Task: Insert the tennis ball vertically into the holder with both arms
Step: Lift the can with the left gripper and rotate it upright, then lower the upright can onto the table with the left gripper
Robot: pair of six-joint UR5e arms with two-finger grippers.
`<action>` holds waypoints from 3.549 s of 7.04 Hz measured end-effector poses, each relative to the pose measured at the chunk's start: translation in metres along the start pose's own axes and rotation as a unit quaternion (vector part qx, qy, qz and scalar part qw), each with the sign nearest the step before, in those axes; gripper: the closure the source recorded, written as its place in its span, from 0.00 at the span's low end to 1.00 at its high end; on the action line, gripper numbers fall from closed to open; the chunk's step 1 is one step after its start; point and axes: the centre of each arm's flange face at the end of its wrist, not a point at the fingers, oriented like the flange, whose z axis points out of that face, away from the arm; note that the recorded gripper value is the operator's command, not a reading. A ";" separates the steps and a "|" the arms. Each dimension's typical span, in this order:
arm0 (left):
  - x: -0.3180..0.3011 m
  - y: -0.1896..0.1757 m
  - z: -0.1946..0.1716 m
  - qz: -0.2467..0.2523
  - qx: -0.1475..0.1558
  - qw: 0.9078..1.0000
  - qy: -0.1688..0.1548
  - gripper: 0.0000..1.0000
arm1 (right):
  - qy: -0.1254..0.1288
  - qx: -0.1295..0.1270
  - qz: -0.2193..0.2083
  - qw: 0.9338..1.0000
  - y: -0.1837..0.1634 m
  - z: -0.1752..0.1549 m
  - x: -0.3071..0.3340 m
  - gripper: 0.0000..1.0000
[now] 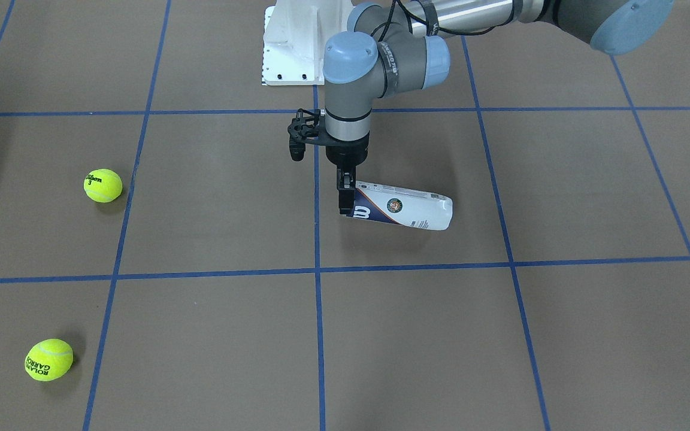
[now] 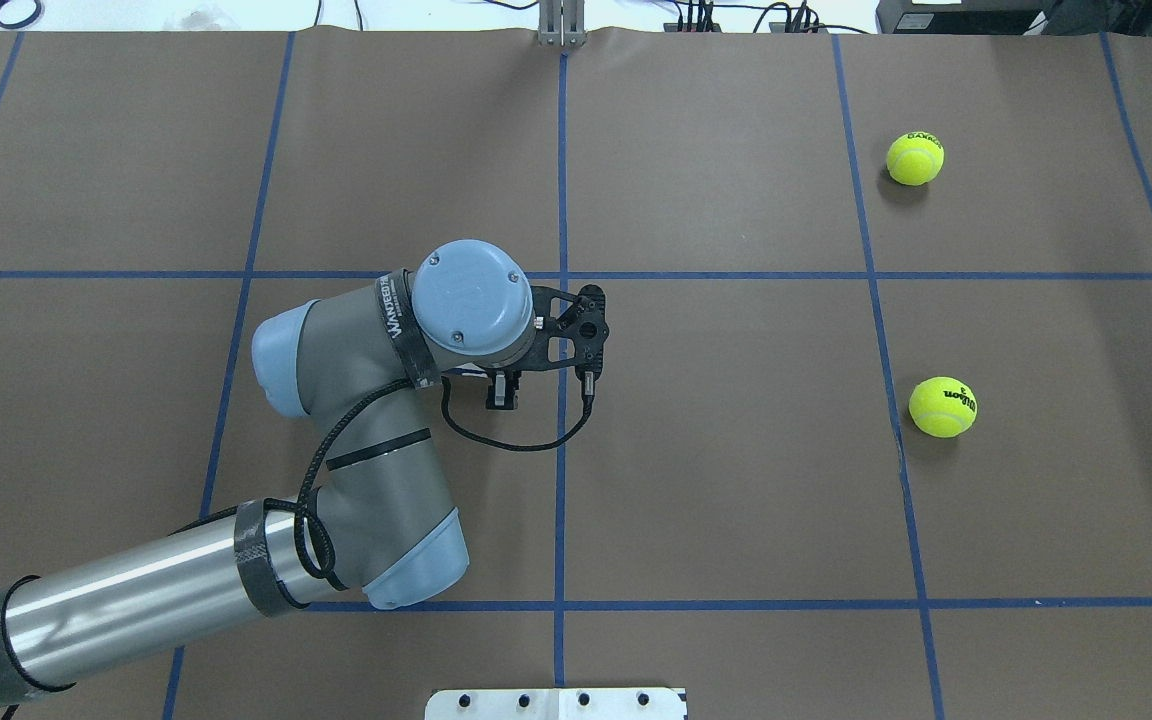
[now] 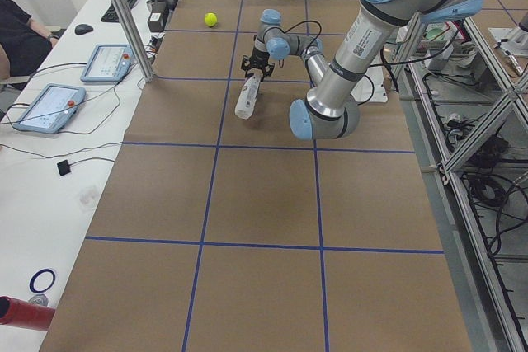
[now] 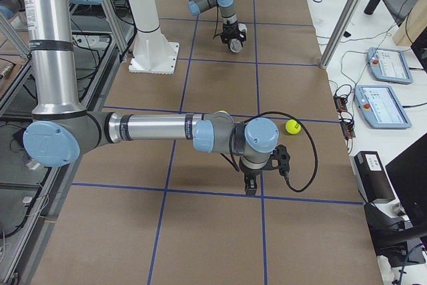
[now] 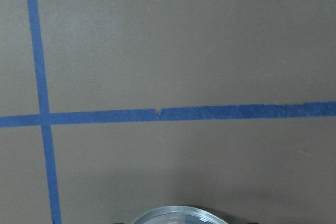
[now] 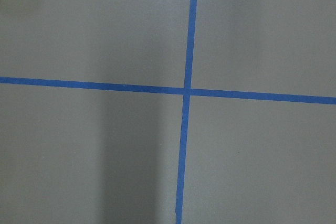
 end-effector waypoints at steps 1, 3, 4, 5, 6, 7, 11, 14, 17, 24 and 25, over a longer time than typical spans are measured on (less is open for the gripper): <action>-0.002 -0.006 -0.024 -0.030 0.028 0.999 -0.011 0.76 | 0.000 0.001 -0.001 1.000 0.000 -0.001 -0.001 0.01; -0.015 -0.019 -0.079 -0.109 0.138 0.984 -0.043 0.76 | 0.000 0.003 -0.003 1.000 -0.001 -0.003 -0.003 0.01; -0.024 -0.020 -0.099 -0.147 0.198 0.967 -0.055 0.76 | 0.000 0.004 -0.004 1.000 -0.001 -0.004 -0.004 0.01; -0.032 -0.020 -0.116 -0.179 0.250 0.949 -0.063 0.76 | 0.000 0.005 -0.005 1.000 -0.002 -0.005 -0.005 0.00; -0.039 -0.017 -0.130 -0.208 0.294 0.930 -0.073 0.86 | 0.000 0.007 -0.008 1.000 -0.003 -0.007 -0.007 0.01; -0.043 -0.011 -0.136 -0.237 0.327 0.911 -0.084 0.87 | -0.001 0.009 -0.010 1.000 -0.005 -0.009 -0.010 0.01; -0.045 0.030 -0.129 -0.367 0.410 0.829 -0.101 0.86 | -0.006 0.018 -0.019 1.000 -0.017 -0.017 -0.019 0.01; -0.043 0.053 -0.124 -0.427 0.464 0.767 -0.117 0.79 | -0.006 0.020 -0.021 1.000 -0.020 -0.020 -0.022 0.00; -0.042 0.082 -0.075 -0.435 0.519 0.724 -0.132 0.83 | -0.006 0.021 -0.023 0.999 -0.021 -0.022 -0.023 0.01; -0.026 0.114 -0.003 -0.439 0.549 0.697 -0.144 0.83 | -0.006 0.022 -0.023 0.999 -0.024 -0.022 -0.024 0.01; -0.021 0.112 0.000 -0.439 0.550 0.696 -0.141 0.83 | -0.006 0.021 -0.023 1.000 -0.024 -0.021 -0.023 0.01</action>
